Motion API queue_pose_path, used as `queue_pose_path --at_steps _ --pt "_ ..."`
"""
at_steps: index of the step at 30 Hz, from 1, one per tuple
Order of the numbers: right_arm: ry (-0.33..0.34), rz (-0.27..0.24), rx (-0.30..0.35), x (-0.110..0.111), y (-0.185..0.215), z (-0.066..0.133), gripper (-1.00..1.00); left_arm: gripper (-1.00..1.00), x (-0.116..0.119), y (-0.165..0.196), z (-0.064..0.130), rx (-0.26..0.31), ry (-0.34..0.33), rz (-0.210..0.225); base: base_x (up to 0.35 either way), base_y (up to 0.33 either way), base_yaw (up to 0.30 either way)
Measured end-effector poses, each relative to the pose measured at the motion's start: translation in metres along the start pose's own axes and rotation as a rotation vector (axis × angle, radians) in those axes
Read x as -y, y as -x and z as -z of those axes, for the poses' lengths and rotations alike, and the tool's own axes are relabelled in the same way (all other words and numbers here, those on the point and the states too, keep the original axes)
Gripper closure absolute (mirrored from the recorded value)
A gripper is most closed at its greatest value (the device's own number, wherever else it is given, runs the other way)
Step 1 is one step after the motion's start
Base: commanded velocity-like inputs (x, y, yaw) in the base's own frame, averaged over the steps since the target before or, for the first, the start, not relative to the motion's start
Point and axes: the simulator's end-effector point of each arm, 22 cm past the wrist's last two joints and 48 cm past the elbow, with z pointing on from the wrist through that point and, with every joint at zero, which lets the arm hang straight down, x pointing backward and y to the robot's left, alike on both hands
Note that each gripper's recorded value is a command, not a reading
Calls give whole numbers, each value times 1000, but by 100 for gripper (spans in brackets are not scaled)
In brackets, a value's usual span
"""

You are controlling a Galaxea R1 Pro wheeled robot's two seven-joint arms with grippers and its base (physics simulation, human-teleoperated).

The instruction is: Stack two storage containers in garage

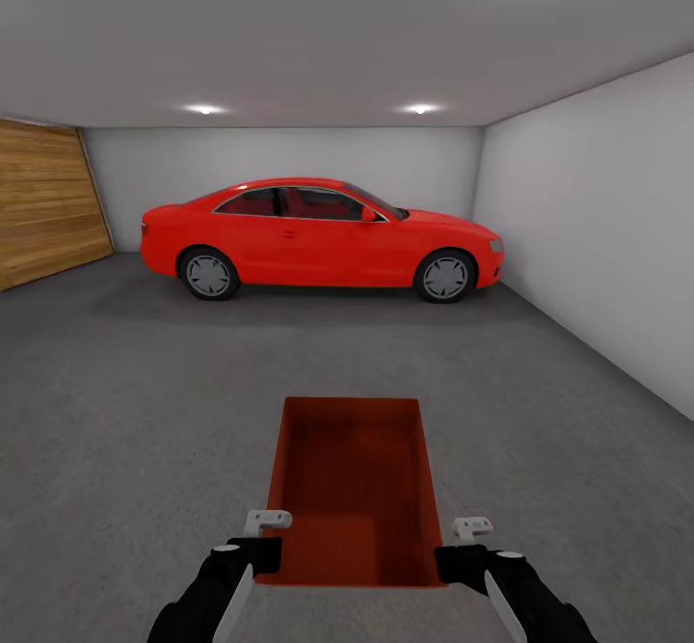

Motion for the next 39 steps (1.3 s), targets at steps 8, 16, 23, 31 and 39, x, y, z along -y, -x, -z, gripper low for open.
queue_pose_path --at_steps 8,16,23,31,39 --pt "0 -2 2 0 -1 0 100 100 0 0 0 1 1 -2 0 0 0" --pt "0 1 13 0 2 0 100 100 0 3 0 12 1 -3 0 0 60" --pt "0 1 13 0 2 0 100 100 0 3 0 13 1 -3 0 0 9" --pt "0 1 14 1 2 0 100 100 0 3 0 13 1 -3 6 0 0" --pt "0 1 14 0 2 0 100 100 1 3 0 13 1 -3 211 0 0"
